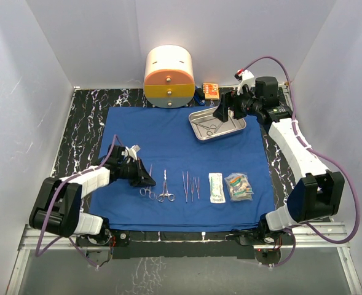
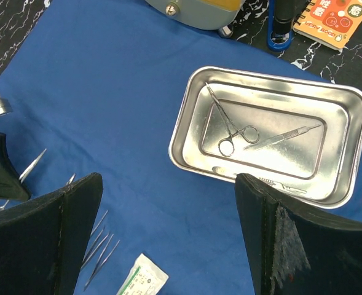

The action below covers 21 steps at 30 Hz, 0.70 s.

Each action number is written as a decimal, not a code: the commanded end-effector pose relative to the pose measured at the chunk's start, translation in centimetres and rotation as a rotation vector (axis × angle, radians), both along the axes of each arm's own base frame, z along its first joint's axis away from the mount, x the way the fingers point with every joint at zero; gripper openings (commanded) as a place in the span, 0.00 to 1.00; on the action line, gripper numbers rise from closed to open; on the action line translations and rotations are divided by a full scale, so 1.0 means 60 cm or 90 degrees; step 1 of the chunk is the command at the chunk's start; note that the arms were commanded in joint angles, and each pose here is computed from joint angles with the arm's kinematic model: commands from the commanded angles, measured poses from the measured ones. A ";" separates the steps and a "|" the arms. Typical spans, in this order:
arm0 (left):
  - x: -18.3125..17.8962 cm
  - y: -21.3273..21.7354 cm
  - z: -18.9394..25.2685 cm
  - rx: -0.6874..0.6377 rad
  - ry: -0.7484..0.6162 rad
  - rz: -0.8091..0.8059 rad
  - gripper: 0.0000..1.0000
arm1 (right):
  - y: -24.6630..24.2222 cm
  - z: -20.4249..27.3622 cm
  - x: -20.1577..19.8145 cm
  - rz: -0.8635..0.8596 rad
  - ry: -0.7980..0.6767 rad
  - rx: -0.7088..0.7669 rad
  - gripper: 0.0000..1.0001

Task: Open and lay out the surgical kit
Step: Place the medical item in the surgical kit.

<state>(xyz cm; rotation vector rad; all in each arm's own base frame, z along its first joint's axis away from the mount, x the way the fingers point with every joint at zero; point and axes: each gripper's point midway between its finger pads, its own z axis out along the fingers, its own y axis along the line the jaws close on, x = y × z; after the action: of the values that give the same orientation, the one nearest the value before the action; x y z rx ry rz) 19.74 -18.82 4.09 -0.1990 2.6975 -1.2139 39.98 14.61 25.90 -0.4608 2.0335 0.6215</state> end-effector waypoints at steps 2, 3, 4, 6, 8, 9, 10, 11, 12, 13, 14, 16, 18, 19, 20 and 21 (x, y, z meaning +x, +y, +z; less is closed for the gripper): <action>0.008 0.000 -0.003 -0.002 0.015 -0.003 0.00 | 0.004 0.017 0.006 0.010 -0.034 0.014 0.88; 0.007 0.000 -0.005 0.000 0.019 -0.004 0.00 | 0.004 0.015 0.005 0.010 -0.031 0.014 0.88; 0.006 0.000 -0.007 -0.001 0.022 -0.004 0.00 | 0.004 0.015 0.004 0.010 -0.031 0.014 0.88; 0.003 0.002 -0.010 0.001 0.028 -0.001 0.00 | 0.004 0.014 0.004 0.010 -0.031 0.014 0.88; 0.002 0.003 -0.011 0.004 0.028 0.001 0.00 | 0.004 0.014 0.003 0.010 -0.031 0.014 0.88; 0.001 0.004 -0.013 0.006 0.026 0.002 0.00 | 0.004 0.014 0.002 0.011 -0.031 0.014 0.88; 0.000 0.004 -0.013 0.005 0.026 0.004 0.00 | 0.005 0.015 0.001 0.013 -0.031 0.015 0.88; 0.000 0.005 -0.014 0.005 0.026 0.006 0.00 | 0.005 0.014 0.001 0.013 -0.030 0.016 0.88; 0.000 0.005 -0.014 0.006 0.027 0.009 0.00 | 0.005 0.014 0.001 0.013 -0.031 0.016 0.88; -0.002 0.006 -0.016 0.006 0.030 0.010 0.00 | 0.005 0.014 0.001 0.013 -0.031 0.016 0.88; -0.004 0.007 -0.017 0.009 0.033 0.010 0.02 | 0.005 0.014 0.001 0.013 -0.030 0.017 0.88; -0.006 0.009 -0.022 0.014 0.039 0.013 0.02 | 0.005 0.013 0.002 0.010 -0.028 0.018 0.88; -0.006 0.008 -0.024 0.014 0.047 0.015 0.03 | 0.006 0.014 0.002 0.010 -0.027 0.020 0.88; -0.006 0.008 -0.024 0.013 0.048 0.014 0.03 | 0.006 0.014 0.001 0.011 -0.027 0.021 0.88; -0.006 0.008 -0.026 0.015 0.050 0.014 0.03 | 0.006 0.014 0.001 0.012 -0.027 0.021 0.88; -0.007 0.009 -0.027 0.018 0.050 0.012 0.03 | 0.006 0.015 0.000 0.011 -0.028 0.021 0.88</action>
<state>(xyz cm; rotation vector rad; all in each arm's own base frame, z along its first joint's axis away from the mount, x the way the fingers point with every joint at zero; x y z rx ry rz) 19.47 -18.37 2.33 -0.2553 2.7622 -1.1772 39.56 14.81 24.83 -0.4610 2.0547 0.6459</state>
